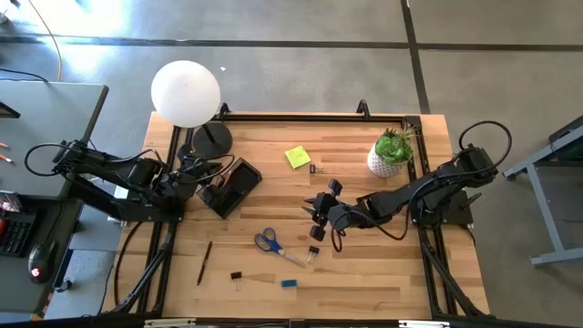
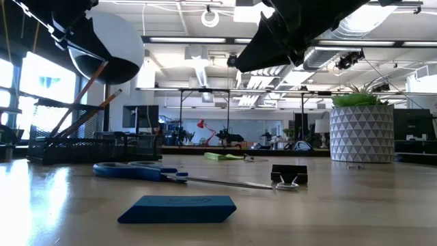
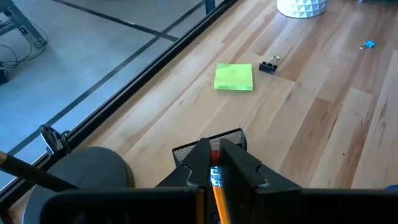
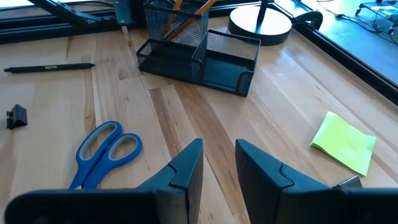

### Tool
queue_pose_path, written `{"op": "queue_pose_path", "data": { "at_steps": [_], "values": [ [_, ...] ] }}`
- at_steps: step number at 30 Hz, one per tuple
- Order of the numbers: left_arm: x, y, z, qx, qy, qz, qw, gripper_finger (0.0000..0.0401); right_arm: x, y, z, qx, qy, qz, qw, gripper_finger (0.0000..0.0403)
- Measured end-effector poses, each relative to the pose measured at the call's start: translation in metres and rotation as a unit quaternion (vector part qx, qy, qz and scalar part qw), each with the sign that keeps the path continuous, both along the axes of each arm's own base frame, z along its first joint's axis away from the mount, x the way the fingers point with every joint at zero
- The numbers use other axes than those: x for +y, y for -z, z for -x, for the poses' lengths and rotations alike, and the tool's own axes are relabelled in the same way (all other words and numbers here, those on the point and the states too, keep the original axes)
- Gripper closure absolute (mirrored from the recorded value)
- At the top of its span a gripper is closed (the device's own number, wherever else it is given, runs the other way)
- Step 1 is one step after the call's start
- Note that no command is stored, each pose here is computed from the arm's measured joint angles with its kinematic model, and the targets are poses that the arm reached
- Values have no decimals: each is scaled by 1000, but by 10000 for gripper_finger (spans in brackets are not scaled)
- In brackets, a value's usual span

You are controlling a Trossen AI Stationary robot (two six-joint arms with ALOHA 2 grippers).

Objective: Pick and place office supplies into organizer
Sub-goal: Adjust the pencil in the black mesh desk organizer

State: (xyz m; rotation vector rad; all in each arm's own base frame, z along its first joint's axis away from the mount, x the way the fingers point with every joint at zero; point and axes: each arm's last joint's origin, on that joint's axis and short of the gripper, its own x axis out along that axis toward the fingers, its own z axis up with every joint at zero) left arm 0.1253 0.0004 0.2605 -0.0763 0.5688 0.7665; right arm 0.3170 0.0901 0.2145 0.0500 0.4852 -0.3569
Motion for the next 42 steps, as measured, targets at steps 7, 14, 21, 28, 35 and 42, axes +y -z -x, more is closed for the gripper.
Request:
{"op": "queue_pose_path", "data": {
  "at_steps": [7, 14, 21, 28, 35, 42],
  "values": [
    [0, 0, 0, 0, 0, 0, 1000, 387, 0, 0, 0, 0, 0, 0, 1000, 315],
    [0, 0, 0, -2, -2, 2, 1000, 387, 0, 0, 0, 0, 0, 0, 1000, 316],
    [0, 0, 0, -4, -3, 3, 1000, 387, 0, 0, 0, 1, 0, 0, 1000, 316],
    [0, 0, 0, -3, -2, 4, 1000, 387, 0, 0, 0, 1, -1, 0, 1000, 315],
    [0, 0, 0, -3, 0, 6, 1000, 387, 0, 0, 0, 1, -1, -1, 1000, 316],
    [0, 0, 0, -4, -1, 7, 1000, 387, 0, 0, 0, 1, -1, -1, 1000, 315]
  ]
}}
